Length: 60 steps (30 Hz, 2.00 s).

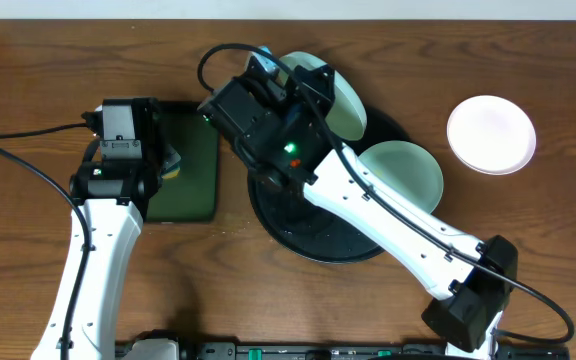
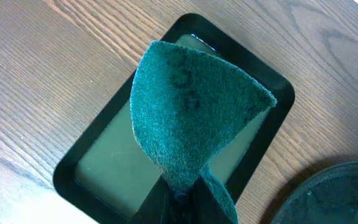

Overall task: Clean dirty plates on tray and stack at the side
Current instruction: 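Lift the scrubbed green plate off the round tray with the right gripper, then stack the green plate onto the white plate and release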

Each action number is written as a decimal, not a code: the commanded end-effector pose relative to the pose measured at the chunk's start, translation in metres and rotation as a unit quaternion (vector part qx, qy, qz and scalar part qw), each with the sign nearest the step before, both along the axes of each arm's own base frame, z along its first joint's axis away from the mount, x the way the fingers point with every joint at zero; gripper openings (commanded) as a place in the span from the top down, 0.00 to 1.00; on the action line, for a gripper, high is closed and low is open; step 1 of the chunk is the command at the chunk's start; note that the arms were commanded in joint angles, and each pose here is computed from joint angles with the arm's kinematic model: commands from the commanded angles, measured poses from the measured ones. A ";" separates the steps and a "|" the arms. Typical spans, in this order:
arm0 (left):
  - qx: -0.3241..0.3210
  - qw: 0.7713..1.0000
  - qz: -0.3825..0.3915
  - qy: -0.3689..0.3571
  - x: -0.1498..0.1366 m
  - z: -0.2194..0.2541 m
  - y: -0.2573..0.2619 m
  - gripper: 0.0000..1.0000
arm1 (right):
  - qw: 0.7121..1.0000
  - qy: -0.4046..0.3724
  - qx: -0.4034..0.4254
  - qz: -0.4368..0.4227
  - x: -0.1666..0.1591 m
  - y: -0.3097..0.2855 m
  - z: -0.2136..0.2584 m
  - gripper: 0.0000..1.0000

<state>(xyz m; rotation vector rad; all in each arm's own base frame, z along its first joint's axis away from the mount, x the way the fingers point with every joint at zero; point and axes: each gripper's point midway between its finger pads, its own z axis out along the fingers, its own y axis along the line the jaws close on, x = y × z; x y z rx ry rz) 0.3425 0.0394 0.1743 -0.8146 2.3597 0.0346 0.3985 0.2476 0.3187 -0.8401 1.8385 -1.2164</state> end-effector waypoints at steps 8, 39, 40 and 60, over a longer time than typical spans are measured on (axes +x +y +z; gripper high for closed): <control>0.005 1.000 0.000 0.001 -0.001 0.000 0.003 0.93 | 0.997 -0.042 0.053 -0.024 -0.003 -0.007 0.015 0.99; 0.004 1.000 0.000 0.001 0.000 -0.001 0.003 0.93 | 0.638 0.166 0.653 -0.371 0.014 -0.392 -0.126 0.99; 0.004 1.000 0.000 0.001 0.000 -0.001 0.003 0.93 | 0.627 0.168 0.662 -0.374 0.013 -0.398 -0.131 0.99; 0.004 1.000 0.000 0.001 0.001 -0.006 0.003 0.93 | 0.611 0.147 0.629 -0.458 0.012 -0.438 -0.222 0.99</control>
